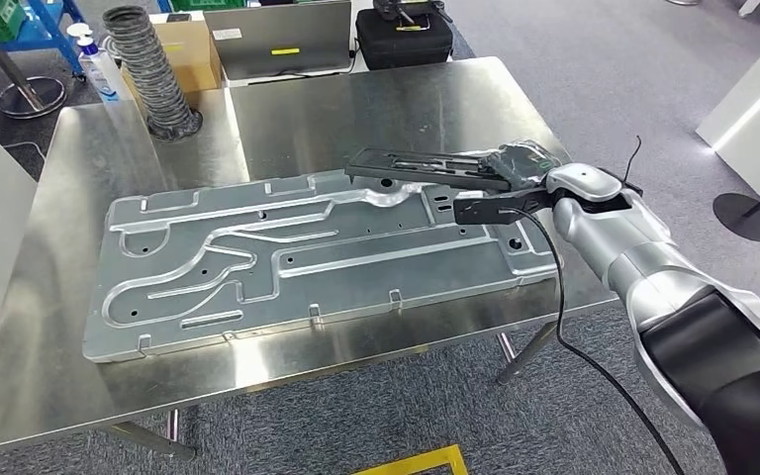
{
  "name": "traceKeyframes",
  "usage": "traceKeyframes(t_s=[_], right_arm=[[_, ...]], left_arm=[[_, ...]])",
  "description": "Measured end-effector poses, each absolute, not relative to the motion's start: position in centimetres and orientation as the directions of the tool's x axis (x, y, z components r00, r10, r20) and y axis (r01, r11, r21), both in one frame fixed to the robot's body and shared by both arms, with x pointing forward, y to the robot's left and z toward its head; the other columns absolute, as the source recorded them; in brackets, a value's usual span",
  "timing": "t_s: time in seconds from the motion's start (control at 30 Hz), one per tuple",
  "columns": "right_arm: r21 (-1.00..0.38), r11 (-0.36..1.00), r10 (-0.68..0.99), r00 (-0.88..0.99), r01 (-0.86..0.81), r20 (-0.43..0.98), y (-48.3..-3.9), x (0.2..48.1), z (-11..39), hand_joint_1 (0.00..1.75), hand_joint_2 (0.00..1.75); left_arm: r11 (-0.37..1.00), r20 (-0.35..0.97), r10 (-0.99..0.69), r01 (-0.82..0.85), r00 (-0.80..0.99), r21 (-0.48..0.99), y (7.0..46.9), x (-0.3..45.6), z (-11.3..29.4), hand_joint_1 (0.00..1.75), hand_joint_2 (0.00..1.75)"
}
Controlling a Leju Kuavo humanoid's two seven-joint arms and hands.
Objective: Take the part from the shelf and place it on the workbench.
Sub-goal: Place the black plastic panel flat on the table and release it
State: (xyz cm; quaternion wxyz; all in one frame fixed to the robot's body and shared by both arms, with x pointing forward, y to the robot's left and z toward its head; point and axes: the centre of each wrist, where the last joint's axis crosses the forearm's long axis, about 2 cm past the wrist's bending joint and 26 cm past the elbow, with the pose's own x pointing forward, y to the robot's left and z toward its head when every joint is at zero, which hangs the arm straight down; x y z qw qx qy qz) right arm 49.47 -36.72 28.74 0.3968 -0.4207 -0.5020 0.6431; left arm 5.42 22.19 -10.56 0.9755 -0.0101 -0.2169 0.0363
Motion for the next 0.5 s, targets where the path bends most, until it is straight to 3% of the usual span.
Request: traceKeyframes(t_s=[0.13, 0.23, 0.37, 0.5], right_arm=[[-0.976, -0.208, 0.927, -0.331, -0.065, -0.175, -36.6, 49.9, 30.3, 0.00, 0.00], [-0.977, -0.209, 0.921, -0.346, -0.047, -0.180, -35.9, 50.2, 31.2, 0.00, 0.00], [-0.977, -0.207, 0.910, -0.376, -0.050, -0.174, -34.5, 50.4, 31.2, 0.00, 0.00], [-0.978, -0.198, 0.898, -0.412, -0.060, -0.157, -32.9, 50.3, 30.5, 0.00, 0.00]], left_arm=[[0.998, 0.421, 0.055, -0.047, 0.906, -0.031, 22.2, 5.5, -10.6, 0.00, 1.75], [0.999, 0.418, 0.041, -0.031, 0.907, -0.031, 22.2, 5.5, -10.6, 0.00, 1.75], [0.999, 0.414, 0.022, -0.011, 0.910, -0.030, 22.2, 5.6, -10.5, 0.00, 0.00], [0.999, 0.390, 0.030, -0.018, 0.921, -0.035, 22.2, 5.7, -10.5, 0.00, 0.00]])
